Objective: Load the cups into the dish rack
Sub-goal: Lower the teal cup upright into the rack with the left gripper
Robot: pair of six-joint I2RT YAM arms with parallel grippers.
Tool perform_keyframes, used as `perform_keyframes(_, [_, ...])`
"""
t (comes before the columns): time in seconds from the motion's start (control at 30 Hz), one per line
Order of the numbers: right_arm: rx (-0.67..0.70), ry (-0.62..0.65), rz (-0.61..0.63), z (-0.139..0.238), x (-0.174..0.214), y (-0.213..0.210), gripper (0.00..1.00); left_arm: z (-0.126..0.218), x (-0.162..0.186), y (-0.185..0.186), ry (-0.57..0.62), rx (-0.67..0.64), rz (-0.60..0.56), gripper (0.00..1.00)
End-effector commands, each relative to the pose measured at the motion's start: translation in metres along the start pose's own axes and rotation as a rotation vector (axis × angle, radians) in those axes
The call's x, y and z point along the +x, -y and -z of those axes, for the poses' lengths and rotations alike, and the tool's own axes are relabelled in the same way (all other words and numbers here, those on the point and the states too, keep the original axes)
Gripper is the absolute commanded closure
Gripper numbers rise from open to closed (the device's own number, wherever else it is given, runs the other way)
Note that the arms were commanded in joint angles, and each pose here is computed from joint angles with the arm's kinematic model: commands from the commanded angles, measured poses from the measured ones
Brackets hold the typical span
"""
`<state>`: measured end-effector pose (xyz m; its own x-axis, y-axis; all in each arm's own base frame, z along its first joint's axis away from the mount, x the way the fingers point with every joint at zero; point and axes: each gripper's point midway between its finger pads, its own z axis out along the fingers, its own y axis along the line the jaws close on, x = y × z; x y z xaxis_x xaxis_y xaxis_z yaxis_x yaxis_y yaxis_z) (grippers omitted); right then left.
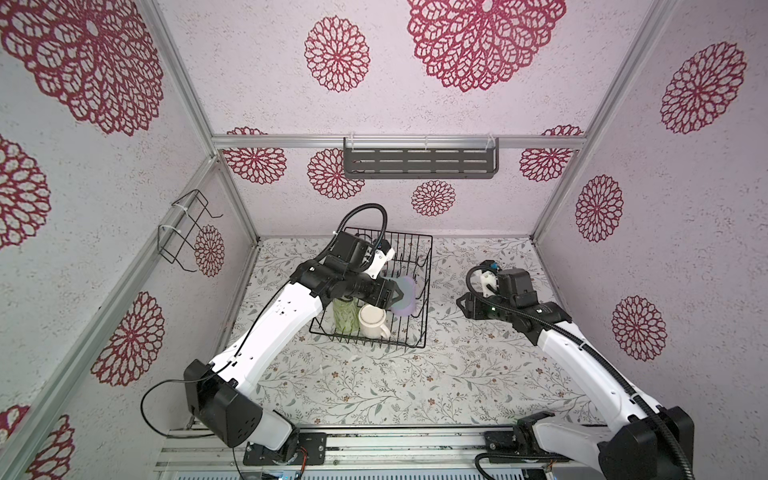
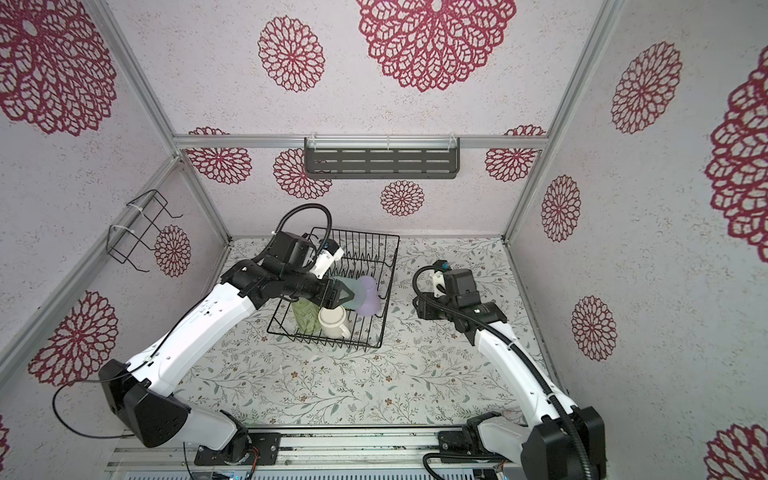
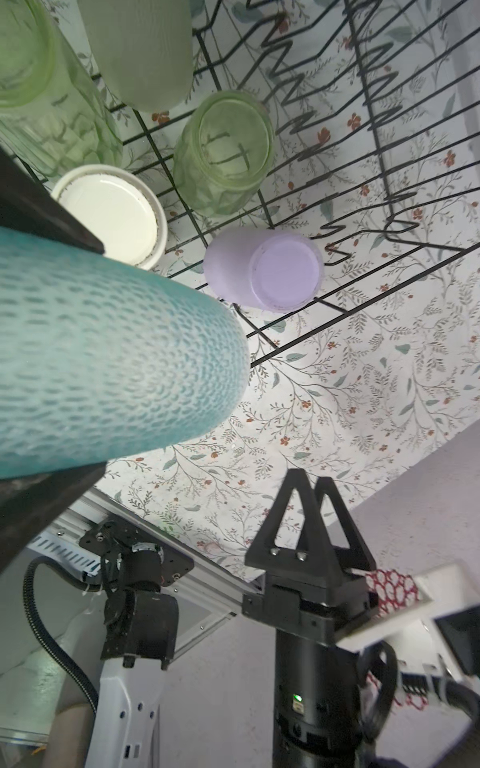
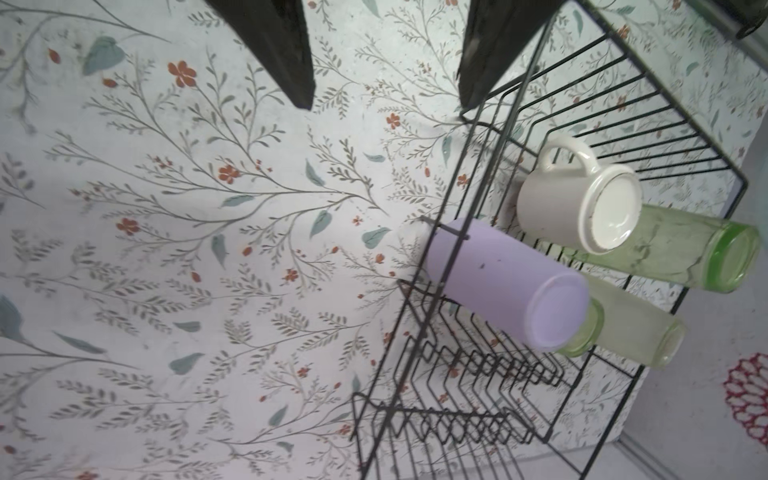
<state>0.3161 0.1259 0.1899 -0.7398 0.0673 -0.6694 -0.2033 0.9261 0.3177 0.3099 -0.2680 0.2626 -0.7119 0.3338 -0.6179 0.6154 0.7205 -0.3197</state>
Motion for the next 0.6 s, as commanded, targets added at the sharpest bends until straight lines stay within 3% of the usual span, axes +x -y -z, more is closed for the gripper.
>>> perform_keyframes(0.0, [0.057,0.134,-0.086,0.008,-0.014,0.025,0.39,-0.007,0.003,-0.001,-0.049,-0.051,-0.061,0.38])
perform_keyframes(0.27, [0.084,0.145,-0.132,0.005,0.003,0.051,0.40,-0.042,0.018,0.011,-0.164,-0.045,-0.120,0.38])
perform_keyframes(0.57, [0.082,0.117,-0.129,-0.004,0.014,0.054,0.40,-0.071,0.040,-0.015,-0.300,-0.185,-0.147,0.38])
